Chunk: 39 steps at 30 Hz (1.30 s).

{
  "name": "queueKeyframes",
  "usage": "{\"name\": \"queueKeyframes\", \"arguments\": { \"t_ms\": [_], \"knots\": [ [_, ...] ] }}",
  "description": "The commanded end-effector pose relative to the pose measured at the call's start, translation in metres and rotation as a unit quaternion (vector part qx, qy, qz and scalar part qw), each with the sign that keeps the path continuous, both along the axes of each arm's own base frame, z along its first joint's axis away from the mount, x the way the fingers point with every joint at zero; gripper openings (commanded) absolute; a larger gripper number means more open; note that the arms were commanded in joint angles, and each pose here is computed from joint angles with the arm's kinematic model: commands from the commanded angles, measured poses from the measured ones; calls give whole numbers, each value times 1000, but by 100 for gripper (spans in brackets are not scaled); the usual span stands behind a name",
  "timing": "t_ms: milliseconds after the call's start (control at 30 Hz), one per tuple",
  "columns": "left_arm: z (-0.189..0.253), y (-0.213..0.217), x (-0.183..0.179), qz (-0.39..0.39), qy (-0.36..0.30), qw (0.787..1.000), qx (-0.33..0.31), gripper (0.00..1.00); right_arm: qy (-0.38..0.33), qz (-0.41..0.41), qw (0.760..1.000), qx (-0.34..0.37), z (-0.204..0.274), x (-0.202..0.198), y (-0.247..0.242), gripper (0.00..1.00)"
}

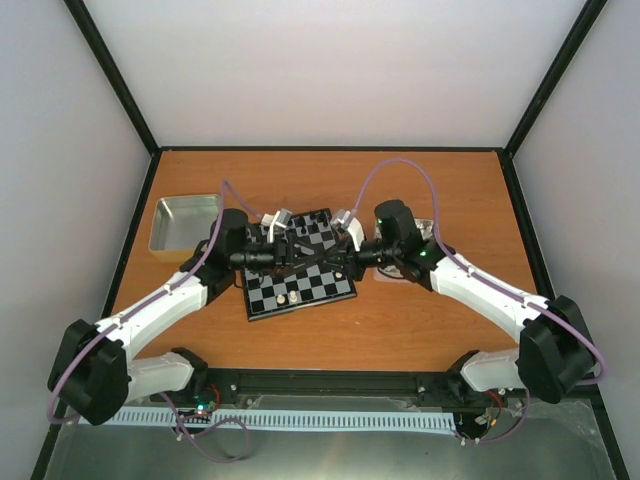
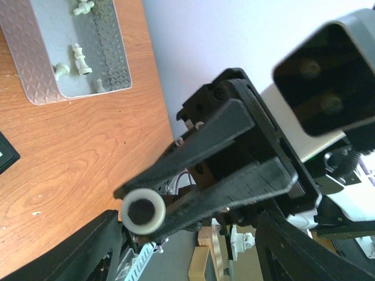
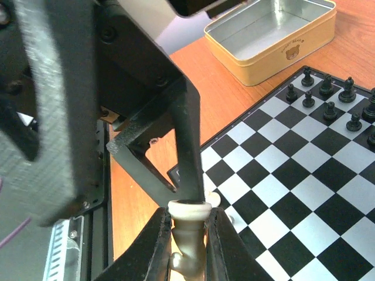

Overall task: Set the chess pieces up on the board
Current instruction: Place the chess piece on the chessboard.

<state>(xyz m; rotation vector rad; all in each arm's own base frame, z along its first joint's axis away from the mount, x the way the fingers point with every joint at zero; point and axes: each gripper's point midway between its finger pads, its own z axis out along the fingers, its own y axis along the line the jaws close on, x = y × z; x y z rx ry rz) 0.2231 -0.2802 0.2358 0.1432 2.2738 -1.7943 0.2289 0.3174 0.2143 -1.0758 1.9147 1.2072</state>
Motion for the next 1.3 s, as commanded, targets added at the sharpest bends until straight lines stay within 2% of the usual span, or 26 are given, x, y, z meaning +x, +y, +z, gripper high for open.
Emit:
{"name": "queueKeyframes", "arguments": {
  "t_ms": [0, 133, 333, 633, 767, 933, 1000, 1100, 1267],
  "knots": [
    [3, -1, 1, 1, 22, 1000, -22, 62, -71, -12, 997, -13, 4, 1, 4, 10],
    [-5, -1, 1, 4, 37, 999, -12, 60, -78, -10, 996, -28, 1, 3, 10, 10],
    [-12, 1, 3, 17, 49, 999, -7, 40, -88, -9, 995, -49, -8, 3, 16, 9],
    [-21, 2, 8, 33, 63, 997, -5, 38, -97, 6, 994, -53, -9, -7, 19, 9],
    [-35, 1, 8, 29, 78, 997, 9, 24, -97, 17, 994, -49, -7, -10, 22, 7],
    [-41, 0, 8, 28, 86, 996, 9, 20, -98, 15, 994, -52, -8, -10, 23, 7],
    [-39, 0, 9, 30, 81, 996, 9, 15, -96, 14, 994, -53, -10, -11, 23, 8],
    [-38, 0, 10, 27, 79, 996, 8, 11, -94, 9, 994, -54, -9, -8, 23, 17],
    [-38, 0, 9, 27, 71, 997, 11, 10, -78, -22, 994, -73, -7, 1, 20, 57]
  ]
}}
